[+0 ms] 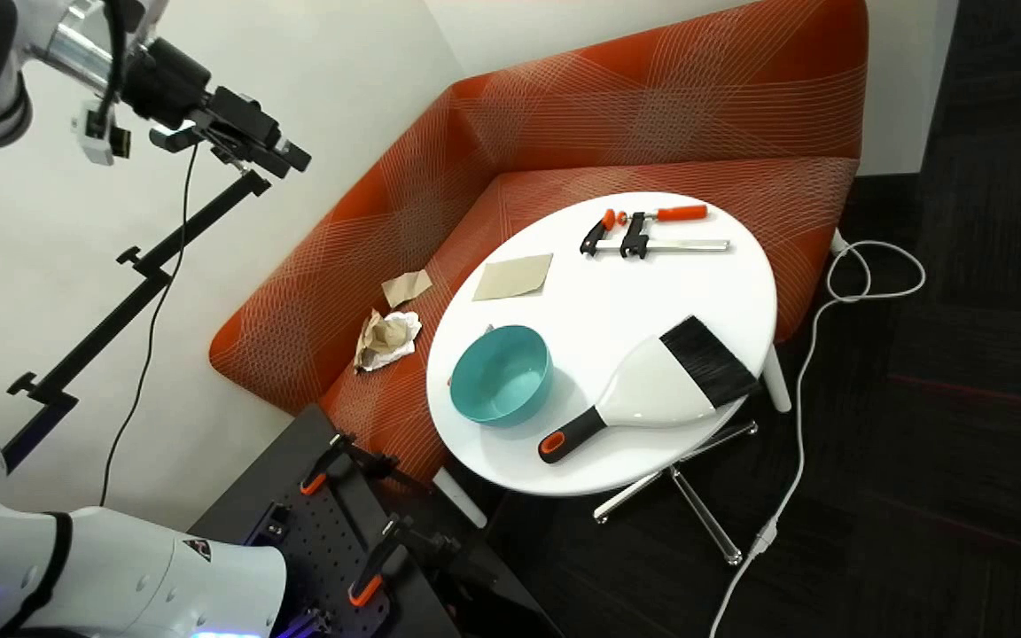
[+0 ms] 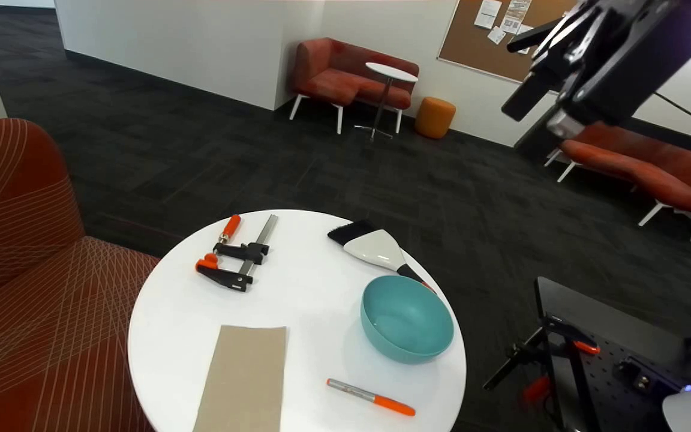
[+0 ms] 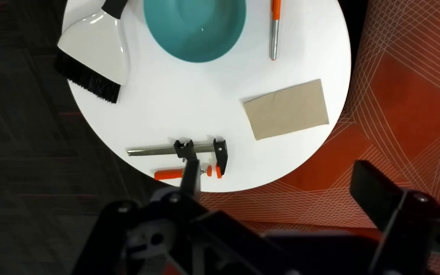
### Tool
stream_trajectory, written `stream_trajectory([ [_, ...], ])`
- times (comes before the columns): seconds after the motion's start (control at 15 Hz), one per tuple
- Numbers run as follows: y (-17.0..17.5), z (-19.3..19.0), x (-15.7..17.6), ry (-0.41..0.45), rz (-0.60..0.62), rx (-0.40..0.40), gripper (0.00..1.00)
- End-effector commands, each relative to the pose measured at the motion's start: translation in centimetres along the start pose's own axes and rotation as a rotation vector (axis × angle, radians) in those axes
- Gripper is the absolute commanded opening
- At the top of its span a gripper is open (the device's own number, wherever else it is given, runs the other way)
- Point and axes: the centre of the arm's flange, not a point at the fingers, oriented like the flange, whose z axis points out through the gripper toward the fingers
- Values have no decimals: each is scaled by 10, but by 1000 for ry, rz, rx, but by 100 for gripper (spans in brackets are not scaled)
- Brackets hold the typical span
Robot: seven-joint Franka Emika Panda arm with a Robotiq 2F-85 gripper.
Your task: Pick up the pen from the table and put it the light blue bowl.
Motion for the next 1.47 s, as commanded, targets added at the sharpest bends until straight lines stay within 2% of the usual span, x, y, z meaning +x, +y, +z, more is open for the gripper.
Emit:
stream_trajectory([
  [0.0, -19, 55, 1, -7, -60, 14, 100],
  [0.27, -33, 112, 0, 13, -106, 25, 100],
  [0.53, -37, 163, 1, -18, -133, 48, 100],
  [0.87, -37, 208, 0, -58, -141, 69, 100],
  [1.0, -35, 218, -5, -93, -128, 66, 100],
  [1.07, -34, 207, -12, -88, -132, 76, 100],
  [1.4, -32, 217, -12, -107, -127, 78, 100],
])
